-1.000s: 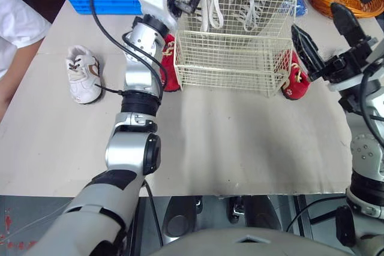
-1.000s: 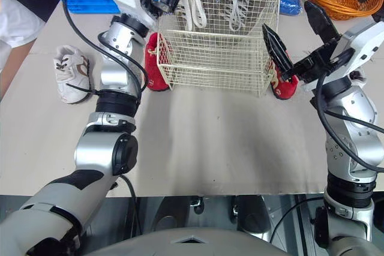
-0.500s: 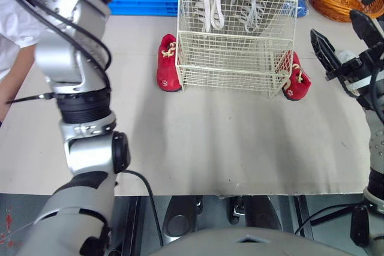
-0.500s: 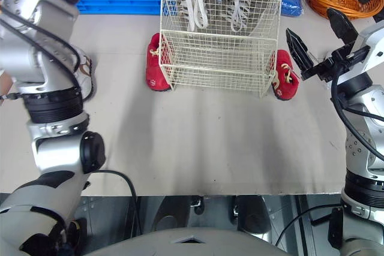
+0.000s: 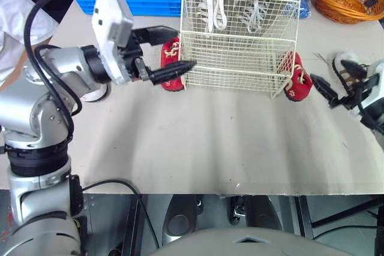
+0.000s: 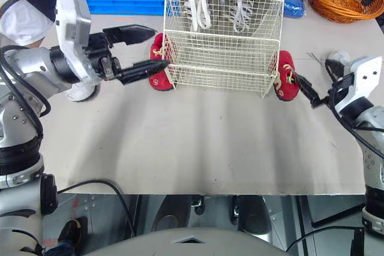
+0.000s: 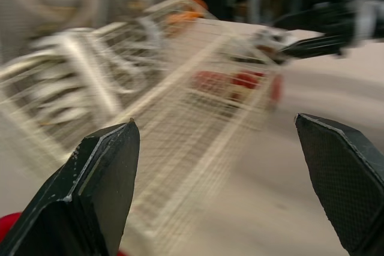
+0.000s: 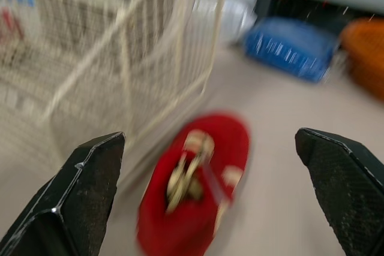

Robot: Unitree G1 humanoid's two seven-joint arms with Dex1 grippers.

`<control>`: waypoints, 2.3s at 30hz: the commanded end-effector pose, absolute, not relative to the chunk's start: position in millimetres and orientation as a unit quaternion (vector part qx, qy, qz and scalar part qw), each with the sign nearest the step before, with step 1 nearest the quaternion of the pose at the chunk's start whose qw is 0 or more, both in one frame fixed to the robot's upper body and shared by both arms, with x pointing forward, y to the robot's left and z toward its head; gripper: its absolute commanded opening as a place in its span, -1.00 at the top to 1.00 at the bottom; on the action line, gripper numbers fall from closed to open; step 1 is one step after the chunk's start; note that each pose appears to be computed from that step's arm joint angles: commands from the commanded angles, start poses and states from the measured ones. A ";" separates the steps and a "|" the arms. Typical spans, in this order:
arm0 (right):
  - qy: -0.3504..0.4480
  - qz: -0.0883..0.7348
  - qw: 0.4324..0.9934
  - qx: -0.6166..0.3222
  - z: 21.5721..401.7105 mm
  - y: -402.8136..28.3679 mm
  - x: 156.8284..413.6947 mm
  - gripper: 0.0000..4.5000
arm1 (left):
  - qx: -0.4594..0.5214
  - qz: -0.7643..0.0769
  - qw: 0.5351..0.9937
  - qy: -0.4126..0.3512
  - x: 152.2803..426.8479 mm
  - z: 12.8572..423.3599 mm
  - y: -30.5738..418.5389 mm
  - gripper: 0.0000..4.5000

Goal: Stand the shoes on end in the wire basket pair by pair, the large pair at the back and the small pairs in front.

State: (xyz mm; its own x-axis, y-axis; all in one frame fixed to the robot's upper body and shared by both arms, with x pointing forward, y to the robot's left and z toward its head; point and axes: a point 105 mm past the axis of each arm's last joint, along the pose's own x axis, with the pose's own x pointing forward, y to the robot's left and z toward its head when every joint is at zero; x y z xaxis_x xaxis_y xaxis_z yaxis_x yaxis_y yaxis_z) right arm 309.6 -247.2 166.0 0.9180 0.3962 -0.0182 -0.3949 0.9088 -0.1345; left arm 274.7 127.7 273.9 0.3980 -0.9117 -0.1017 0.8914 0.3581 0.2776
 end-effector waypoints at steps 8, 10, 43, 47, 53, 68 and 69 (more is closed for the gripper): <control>0.045 0.209 0.977 -0.021 140.7 -241.6 320.1 -1.00 | 0.162 -0.592 0.789 -0.016 256.5 270.1 112.8 -0.98; 0.043 0.205 0.978 -0.010 139.8 -240.1 321.6 -1.00 | 0.163 -0.594 0.788 -0.016 256.0 269.4 111.1 -0.98; -0.325 0.140 0.907 -0.229 267.4 -258.0 268.8 0.98 | 0.161 -0.597 0.785 -0.031 272.5 273.9 112.0 -1.00; -0.365 0.241 0.833 -0.339 271.9 -211.5 242.2 0.98 | 0.152 -0.588 0.792 -0.066 280.3 287.3 120.6 -1.00; -0.339 0.404 0.716 -0.456 246.6 -169.2 220.7 0.98 | 0.130 -0.605 0.778 -0.110 279.3 309.0 129.2 -1.00; -0.342 0.527 0.417 -0.657 241.1 -125.5 255.2 0.98 | 0.270 -0.656 0.704 0.026 293.7 249.6 108.8 -1.00; -0.351 0.529 0.402 -0.660 242.7 -121.0 255.8 0.98 | 0.276 -0.655 0.702 0.026 297.2 249.9 106.7 -1.00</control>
